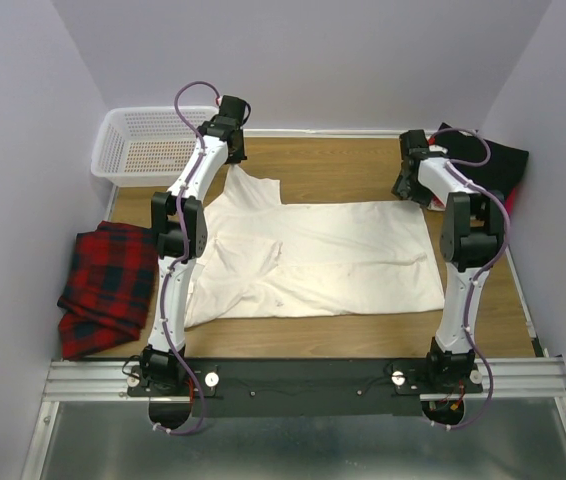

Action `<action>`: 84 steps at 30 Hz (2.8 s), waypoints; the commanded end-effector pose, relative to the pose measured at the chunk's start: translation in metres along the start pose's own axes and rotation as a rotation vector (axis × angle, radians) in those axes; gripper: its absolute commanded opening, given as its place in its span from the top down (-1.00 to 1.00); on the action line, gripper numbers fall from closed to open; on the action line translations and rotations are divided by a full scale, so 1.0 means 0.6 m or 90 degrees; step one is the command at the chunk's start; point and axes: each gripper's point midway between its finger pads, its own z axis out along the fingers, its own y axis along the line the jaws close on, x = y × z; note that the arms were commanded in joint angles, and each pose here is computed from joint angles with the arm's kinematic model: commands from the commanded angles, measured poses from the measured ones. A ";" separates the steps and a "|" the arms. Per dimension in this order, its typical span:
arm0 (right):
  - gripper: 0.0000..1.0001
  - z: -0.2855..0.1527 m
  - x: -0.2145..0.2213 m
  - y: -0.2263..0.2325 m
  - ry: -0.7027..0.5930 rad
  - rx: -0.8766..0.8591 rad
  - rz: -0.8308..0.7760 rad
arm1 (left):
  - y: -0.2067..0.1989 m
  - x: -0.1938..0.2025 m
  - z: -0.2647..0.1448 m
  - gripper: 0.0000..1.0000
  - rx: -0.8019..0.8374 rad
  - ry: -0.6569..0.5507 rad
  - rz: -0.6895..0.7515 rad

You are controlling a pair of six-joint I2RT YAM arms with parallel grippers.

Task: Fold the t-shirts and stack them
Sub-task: Grap the side of the flattened tshirt furthest away from the robot with both arms, then fold the other side of the tshirt into a rectangle

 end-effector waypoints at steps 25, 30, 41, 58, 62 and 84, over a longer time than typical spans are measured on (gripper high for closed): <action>0.99 -0.035 -0.046 -0.025 -0.050 0.033 0.006 | 0.029 -0.135 -0.138 1.00 0.030 -0.136 -0.031; 0.99 -0.065 -0.057 -0.028 -0.062 0.013 0.015 | 0.026 -0.133 -0.160 1.00 0.045 -0.136 -0.029; 0.99 -0.118 -0.028 -0.049 -0.049 -0.023 0.016 | 0.058 -0.074 -0.223 1.00 0.011 -0.093 -0.028; 0.99 -0.151 0.118 -0.114 0.042 -0.032 0.037 | 0.120 0.164 -0.271 1.00 -0.048 0.020 -0.049; 0.99 -0.144 0.152 -0.127 0.067 -0.022 0.039 | 0.122 0.215 -0.273 1.00 -0.037 0.045 -0.058; 0.01 -0.193 0.214 -0.172 0.090 -0.033 0.057 | 0.173 0.382 -0.280 0.21 -0.140 0.157 -0.137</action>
